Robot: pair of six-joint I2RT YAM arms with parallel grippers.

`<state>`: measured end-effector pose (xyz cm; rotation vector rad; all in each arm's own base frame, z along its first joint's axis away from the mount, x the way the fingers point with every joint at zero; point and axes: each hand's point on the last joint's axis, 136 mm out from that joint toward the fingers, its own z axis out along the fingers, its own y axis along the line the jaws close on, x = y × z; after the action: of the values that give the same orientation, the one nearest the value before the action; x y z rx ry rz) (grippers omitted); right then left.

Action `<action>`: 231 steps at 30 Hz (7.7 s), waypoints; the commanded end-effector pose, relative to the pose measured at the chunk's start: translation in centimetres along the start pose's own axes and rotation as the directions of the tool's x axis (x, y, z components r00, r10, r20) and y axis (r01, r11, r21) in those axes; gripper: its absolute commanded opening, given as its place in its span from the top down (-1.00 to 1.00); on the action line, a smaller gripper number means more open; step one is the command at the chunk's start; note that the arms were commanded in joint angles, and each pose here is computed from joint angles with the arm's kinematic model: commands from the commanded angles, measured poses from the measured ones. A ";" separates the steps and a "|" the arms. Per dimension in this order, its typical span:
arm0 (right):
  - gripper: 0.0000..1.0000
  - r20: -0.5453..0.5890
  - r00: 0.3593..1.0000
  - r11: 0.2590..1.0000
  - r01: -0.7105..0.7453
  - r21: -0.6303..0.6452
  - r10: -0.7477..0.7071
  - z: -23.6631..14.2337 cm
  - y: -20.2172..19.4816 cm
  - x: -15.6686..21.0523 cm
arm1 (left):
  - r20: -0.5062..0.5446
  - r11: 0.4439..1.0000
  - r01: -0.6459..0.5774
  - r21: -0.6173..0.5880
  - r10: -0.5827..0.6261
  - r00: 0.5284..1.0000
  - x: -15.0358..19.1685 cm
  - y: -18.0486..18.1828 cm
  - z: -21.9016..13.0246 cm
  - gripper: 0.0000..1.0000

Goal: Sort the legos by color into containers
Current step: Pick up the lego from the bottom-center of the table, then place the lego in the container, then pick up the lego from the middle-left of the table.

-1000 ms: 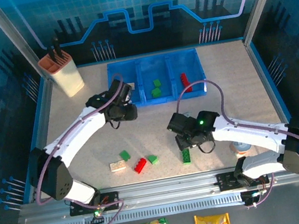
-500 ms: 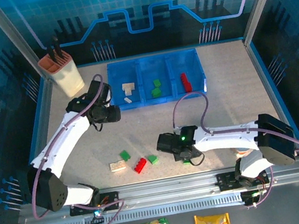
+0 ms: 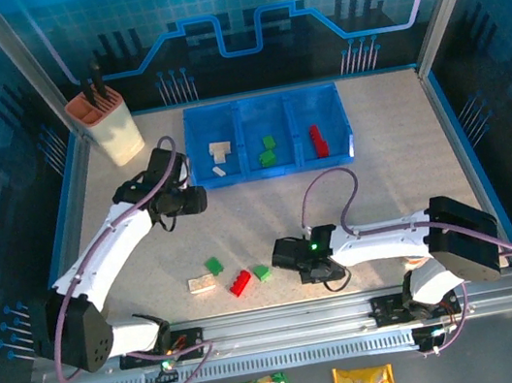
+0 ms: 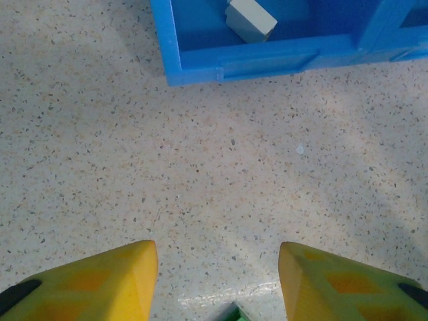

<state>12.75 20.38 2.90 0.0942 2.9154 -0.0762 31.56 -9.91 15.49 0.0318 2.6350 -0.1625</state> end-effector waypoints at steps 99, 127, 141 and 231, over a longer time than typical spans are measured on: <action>0.27 0.185 0.982 0.918 0.093 -0.386 -0.022 3.8 11.2 -39.2 | -0.070 0.996 -0.007 0.090 0.014 0.997 0.8 -0.8 1.9 -0.01; 0.09 0.239 0.970 0.912 0.136 -0.388 -0.043 -3.9 8.9 -35.5 | -0.162 0.995 0.026 0.097 -0.010 0.987 2.4 -1.0 2.9 -0.02; 0.10 0.210 0.976 0.912 0.143 -0.384 -0.065 -6.2 5.4 -27.5 | -0.304 0.994 0.101 0.034 -0.086 0.949 5.8 -2.1 2.9 -0.11; 0.11 0.124 0.972 0.924 0.228 -0.306 -0.199 -4.6 4.1 -17.0 | -0.356 0.959 0.170 -0.225 -0.243 0.902 19.0 -0.5 2.6 -0.28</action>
<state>28.97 23.66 10.48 -0.2725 2.7940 0.3645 15.40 -10.68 2.63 -0.3671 3.0603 0.0314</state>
